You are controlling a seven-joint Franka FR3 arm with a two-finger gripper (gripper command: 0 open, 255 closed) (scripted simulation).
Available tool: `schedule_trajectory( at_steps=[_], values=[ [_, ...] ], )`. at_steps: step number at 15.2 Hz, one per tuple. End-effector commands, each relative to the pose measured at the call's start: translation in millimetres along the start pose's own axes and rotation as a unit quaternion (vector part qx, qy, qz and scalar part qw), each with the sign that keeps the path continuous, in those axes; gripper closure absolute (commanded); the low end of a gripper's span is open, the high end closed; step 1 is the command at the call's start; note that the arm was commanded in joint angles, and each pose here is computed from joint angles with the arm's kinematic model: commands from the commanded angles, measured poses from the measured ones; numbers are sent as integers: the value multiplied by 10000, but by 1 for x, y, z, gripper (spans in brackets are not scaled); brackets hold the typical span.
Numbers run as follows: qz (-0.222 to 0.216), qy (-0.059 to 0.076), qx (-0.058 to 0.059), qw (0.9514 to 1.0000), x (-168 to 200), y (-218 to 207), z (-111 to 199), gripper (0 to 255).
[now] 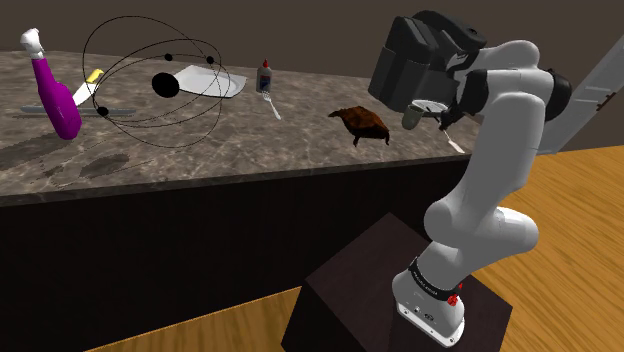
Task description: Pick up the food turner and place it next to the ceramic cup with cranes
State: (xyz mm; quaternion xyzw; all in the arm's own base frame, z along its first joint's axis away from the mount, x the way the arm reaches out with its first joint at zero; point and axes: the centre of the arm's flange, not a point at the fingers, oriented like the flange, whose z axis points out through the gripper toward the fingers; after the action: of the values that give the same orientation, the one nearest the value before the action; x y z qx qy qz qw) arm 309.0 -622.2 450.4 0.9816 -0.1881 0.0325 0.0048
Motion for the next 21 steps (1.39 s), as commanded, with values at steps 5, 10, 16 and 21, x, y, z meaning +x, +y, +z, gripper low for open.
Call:
schedule_trajectory(
  at_steps=[5,10,16,21],
  values=[
    [0,2,-2,10000,0,1,22,255],
    [0,2,-2,10000,0,1,22,255],
    [0,2,-2,10000,0,1,21,0],
    [0,2,-2,10000,0,1,-29,0]
  ],
)
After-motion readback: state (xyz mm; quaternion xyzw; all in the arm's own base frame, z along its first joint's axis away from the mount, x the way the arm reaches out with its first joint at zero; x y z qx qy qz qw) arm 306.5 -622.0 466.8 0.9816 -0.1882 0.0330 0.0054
